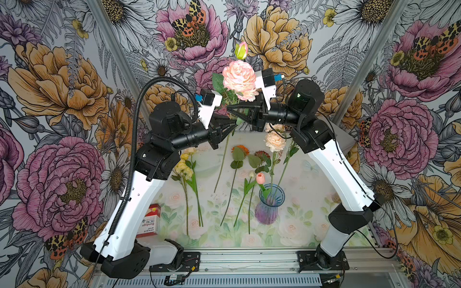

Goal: Place the pink flowers into the vase
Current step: Pick up the flower at the center of the board.

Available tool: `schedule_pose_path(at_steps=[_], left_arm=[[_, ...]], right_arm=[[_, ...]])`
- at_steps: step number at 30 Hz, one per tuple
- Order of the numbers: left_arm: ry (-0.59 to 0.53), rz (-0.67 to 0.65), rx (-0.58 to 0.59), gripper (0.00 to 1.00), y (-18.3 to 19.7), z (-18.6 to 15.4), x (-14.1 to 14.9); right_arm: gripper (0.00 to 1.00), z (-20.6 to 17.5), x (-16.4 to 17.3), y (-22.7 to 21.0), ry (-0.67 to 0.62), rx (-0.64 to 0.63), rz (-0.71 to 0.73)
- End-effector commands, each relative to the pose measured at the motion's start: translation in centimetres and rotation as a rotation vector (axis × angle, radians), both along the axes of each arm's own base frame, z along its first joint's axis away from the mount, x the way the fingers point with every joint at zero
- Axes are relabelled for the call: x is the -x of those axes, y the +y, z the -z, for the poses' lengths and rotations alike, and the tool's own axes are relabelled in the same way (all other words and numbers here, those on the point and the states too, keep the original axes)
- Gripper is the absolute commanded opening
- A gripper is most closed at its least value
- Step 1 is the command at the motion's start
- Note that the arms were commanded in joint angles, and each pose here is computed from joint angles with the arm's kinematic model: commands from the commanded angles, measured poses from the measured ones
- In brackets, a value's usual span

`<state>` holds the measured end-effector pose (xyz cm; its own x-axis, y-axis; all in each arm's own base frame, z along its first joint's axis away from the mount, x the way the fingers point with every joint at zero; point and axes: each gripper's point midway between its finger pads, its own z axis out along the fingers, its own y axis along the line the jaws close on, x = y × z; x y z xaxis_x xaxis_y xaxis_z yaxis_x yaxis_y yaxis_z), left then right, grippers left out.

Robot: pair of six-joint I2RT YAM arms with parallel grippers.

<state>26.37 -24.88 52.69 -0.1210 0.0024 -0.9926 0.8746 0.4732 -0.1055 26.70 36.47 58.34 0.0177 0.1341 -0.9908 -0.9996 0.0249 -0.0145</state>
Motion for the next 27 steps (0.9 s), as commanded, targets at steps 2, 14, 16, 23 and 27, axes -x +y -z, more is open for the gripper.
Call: schedule_pose_path(at_steps=[2,14,16,23,27], left_arm=[[-0.045,-0.021,0.015,0.31,0.4,-1.0,0.4],[-0.015,-0.189,-0.003,0.99,3.9,1.0,-0.9],[-0.011,-0.229,-0.002,0.99,5.0,1.3,-1.0],[0.096,-0.408,-0.008,0.99,8.9,4.9,-4.2],[0.157,-0.489,-0.037,0.99,10.0,7.6,-6.1]], right_arm=[[0.03,-1.1,0.8,-0.2,-0.028,-0.021,-0.015],[0.01,-4.3,1.8,-3.9,-0.121,-0.075,0.13],[0.01,-4.9,2.1,-5.1,-0.135,-0.082,0.174],[0.01,-7.1,4.7,-10.0,-0.17,-0.117,0.293],[0.01,-8.4,6.9,-13.3,-0.19,-0.141,0.371]])
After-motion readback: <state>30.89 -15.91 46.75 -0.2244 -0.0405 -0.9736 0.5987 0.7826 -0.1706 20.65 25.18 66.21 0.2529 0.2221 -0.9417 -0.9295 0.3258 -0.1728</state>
